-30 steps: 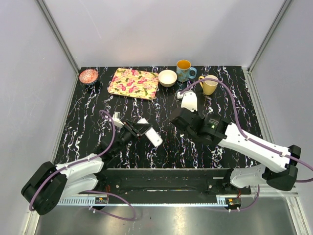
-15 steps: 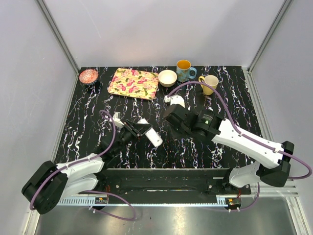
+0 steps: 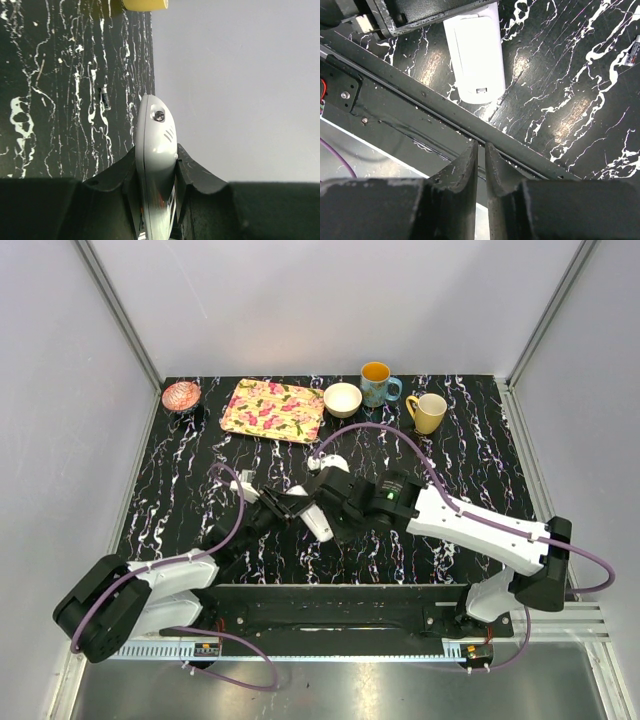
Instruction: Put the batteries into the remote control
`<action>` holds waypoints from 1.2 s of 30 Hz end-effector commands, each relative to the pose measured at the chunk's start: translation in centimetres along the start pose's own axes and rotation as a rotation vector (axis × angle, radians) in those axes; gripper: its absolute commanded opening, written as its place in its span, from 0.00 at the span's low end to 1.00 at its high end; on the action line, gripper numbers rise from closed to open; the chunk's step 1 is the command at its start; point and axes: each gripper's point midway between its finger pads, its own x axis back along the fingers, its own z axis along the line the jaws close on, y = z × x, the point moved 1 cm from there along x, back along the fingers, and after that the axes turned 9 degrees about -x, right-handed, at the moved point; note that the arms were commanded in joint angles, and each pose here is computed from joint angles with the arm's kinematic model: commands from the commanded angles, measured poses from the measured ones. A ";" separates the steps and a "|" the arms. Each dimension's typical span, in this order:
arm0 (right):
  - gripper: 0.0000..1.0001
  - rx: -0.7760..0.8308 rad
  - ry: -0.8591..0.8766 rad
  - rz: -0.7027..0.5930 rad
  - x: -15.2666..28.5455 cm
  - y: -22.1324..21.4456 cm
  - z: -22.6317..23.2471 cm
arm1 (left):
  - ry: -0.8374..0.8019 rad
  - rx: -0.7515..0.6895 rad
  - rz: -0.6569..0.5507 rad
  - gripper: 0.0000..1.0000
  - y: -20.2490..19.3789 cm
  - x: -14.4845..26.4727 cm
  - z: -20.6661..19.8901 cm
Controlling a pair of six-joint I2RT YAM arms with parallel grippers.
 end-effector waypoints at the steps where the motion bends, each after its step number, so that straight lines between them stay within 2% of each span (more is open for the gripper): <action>1: 0.21 -0.022 0.026 -0.029 -1.1 0.4 0.9 | -0.192 0.004 -0.023 0.00 1.0 -0.2 -5.7; 6: 0.27 -0.023 0.023 -0.040 -2.1 0.6 1.3 | -0.201 0.005 -0.015 0.00 0.7 0.1 -5.9; 12: 0.48 -0.044 0.014 -0.093 -2.2 1.8 1.4 | -0.201 0.006 -0.010 0.00 0.3 0.3 -5.9; 16: 0.54 -0.019 0.012 -0.098 -2.3 2.4 1.8 | -0.206 0.004 0.000 0.00 0.0 0.3 -6.1; 23: 0.56 0.056 -0.056 -0.090 -3.4 2.5 1.0 | -0.217 0.002 0.017 0.00 -0.5 0.5 -6.3; 31: 0.56 0.066 -0.087 -0.119 -3.3 3.5 0.6 | -0.229 0.001 0.032 0.00 -1.2 0.9 -6.3; 36: 0.48 0.049 -0.057 -0.115 -2.9 3.7 0.5 | -0.229 0.002 0.026 0.00 -1.1 1.0 -6.3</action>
